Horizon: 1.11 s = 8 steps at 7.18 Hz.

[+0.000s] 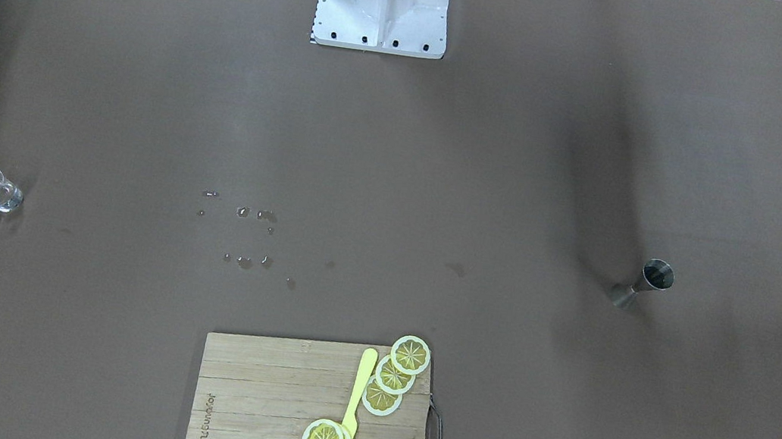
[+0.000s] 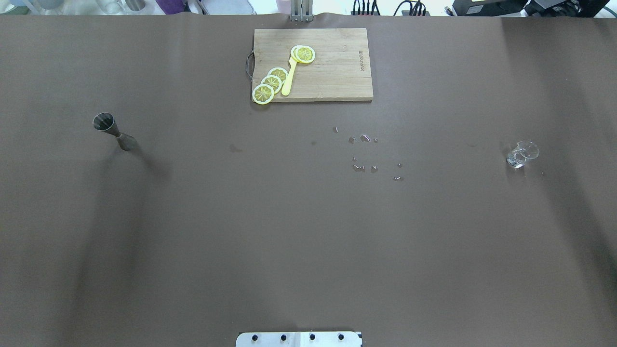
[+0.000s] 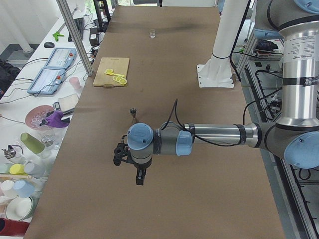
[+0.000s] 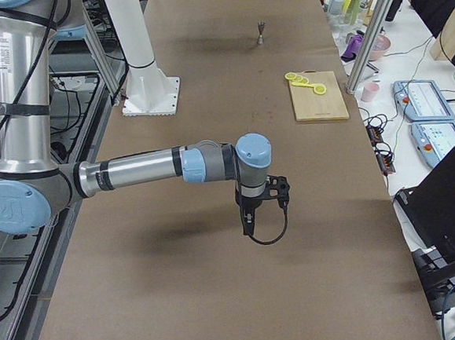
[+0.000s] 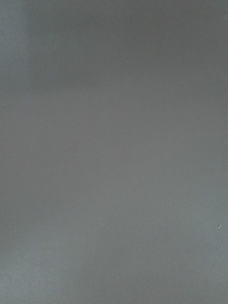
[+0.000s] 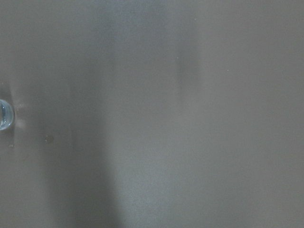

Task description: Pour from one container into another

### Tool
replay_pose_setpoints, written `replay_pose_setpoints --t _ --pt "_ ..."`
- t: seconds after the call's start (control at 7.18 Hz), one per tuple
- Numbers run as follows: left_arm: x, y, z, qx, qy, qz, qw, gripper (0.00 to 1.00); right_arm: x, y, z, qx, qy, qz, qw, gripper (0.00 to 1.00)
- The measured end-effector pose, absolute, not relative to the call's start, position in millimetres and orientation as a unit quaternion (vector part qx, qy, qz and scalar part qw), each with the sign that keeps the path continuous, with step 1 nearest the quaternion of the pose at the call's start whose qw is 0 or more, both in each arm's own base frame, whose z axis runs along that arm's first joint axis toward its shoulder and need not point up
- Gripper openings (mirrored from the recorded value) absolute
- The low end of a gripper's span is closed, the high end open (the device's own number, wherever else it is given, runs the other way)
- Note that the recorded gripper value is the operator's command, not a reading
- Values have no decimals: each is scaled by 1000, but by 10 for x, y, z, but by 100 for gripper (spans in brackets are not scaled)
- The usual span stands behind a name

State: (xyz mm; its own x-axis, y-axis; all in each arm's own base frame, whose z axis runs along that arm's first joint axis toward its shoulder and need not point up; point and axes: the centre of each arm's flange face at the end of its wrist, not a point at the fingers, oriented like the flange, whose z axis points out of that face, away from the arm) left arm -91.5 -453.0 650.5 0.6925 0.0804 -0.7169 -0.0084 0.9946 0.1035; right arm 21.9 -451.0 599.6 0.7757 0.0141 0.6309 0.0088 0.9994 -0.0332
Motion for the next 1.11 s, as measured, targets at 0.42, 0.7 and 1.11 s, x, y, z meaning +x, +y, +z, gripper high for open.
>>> replay_pose_setpoints --t 0.42,0.7,1.11 --pt "-913 -4529 6490 48 393 26 918 98 211 -4539 5953 -12 -336 -3 942 100" --pt "-913 -4531 6487 48 393 25 918 98 208 -4540 5917 -8 -338 -7 941 100" --pt "-911 -4543 6466 50 394 26 918 98 207 -4541 5891 -5 -339 -9 941 100"
